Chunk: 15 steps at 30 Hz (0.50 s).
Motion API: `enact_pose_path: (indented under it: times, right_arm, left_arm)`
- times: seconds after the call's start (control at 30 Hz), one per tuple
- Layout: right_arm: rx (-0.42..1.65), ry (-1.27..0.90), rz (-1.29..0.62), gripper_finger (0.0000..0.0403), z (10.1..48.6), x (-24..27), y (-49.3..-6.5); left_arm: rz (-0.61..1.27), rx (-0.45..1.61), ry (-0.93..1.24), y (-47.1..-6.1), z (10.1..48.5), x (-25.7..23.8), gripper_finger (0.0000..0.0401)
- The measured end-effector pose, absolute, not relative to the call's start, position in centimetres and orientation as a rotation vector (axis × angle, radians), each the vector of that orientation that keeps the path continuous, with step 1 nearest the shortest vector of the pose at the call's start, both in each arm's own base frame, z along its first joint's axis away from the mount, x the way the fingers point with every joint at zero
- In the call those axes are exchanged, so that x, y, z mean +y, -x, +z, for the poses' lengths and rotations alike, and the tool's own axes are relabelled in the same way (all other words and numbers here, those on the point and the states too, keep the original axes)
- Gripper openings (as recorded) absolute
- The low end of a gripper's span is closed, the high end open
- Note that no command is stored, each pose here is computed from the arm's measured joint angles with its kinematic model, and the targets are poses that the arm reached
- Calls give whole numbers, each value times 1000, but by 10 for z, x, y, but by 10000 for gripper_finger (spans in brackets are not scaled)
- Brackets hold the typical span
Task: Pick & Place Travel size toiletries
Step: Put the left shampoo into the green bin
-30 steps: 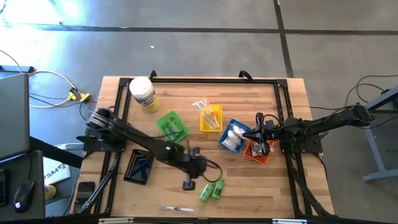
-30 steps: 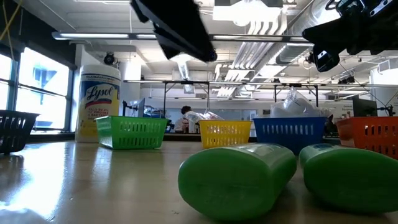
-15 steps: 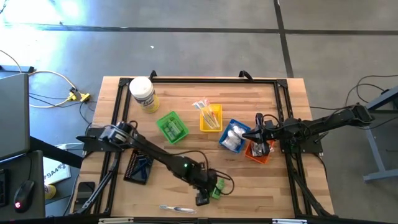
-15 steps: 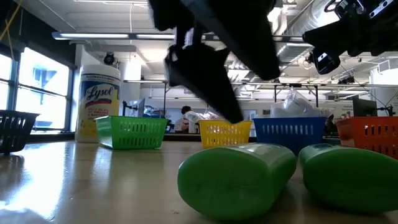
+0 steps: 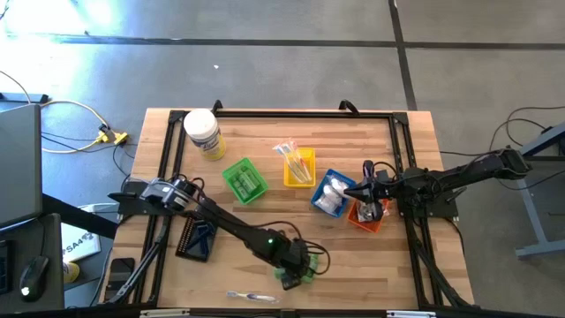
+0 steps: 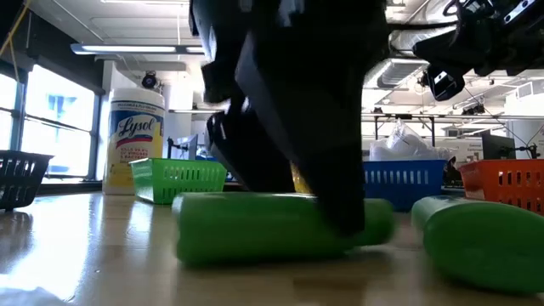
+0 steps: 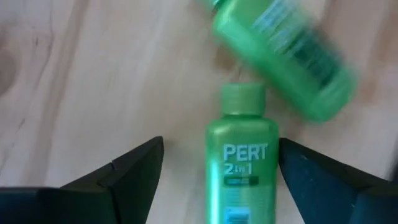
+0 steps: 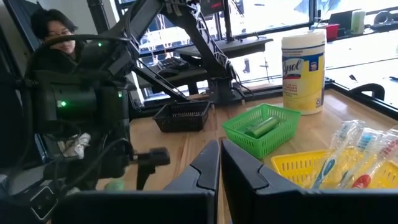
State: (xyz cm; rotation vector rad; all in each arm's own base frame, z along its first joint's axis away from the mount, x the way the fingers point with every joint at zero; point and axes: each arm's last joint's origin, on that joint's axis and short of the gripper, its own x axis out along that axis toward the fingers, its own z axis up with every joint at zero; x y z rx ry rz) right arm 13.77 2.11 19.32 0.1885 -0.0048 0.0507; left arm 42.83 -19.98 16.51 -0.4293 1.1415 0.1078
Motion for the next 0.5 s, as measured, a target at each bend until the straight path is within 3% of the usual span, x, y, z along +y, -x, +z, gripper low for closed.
enact_pose_path:
  times: [0.2, 0.5]
  right_arm:
    - [3, -187, 51, 9, 192, 21, -138]
    - [7, -187, 50, 9, 192, 21, -138]
  left_arm:
    - [134, 1235, 332, -422, 155, -196, 306]
    - [-95, 1299, 73, -417, 152, -195, 306]
